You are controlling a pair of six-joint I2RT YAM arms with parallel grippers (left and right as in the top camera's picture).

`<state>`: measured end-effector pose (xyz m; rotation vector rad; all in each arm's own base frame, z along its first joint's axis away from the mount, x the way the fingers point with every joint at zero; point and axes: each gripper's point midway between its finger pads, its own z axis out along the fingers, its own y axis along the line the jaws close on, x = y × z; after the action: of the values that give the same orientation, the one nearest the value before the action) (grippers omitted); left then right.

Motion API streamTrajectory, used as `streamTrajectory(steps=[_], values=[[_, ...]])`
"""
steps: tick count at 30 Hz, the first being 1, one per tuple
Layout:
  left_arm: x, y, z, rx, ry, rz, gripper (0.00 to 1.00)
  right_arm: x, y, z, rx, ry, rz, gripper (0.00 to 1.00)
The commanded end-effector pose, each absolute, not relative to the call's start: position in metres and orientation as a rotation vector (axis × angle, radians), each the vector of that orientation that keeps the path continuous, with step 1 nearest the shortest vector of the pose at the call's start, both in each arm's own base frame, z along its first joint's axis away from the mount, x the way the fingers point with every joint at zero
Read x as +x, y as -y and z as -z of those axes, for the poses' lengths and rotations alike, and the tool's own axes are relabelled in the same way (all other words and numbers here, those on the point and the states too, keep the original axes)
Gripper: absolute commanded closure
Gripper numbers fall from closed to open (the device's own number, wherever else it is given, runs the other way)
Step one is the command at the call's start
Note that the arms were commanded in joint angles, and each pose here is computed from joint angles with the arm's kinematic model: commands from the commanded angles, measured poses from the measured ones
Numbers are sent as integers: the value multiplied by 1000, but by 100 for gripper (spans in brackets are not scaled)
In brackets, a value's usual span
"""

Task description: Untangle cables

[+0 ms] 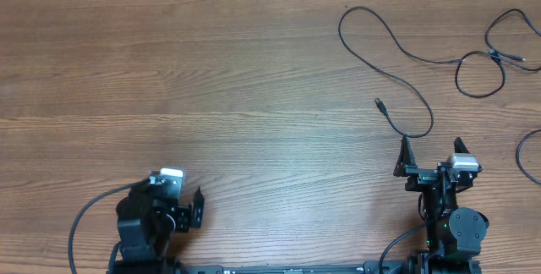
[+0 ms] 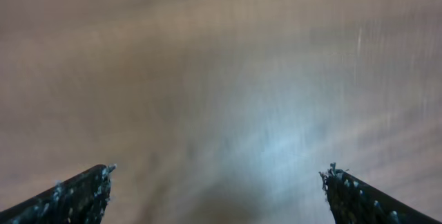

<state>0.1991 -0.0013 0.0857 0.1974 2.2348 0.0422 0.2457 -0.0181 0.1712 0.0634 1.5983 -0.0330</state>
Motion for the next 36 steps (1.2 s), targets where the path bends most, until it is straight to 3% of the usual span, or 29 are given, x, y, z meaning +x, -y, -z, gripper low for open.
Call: streamTrajectory(steps=[1, 8, 16, 29, 36], values=[[220, 2, -118, 199, -2073, -51, 0, 246, 17, -170, 57, -1593, 29, 0], [251, -1, -240, 186, -1554, -132, 0, 246, 17, -170, 57, -1593, 29, 0], [229, 16, -301, 251, -1284, -112, 0, 246, 17, -170, 57, -1593, 29, 0], [202, 44, -318, 513, -1106, -231, 0, 246, 17, -170, 57, -1593, 29, 0], [213, 2, -311, 56, -1124, -33, 0, 246, 17, -170, 57, -1593, 29, 0]])
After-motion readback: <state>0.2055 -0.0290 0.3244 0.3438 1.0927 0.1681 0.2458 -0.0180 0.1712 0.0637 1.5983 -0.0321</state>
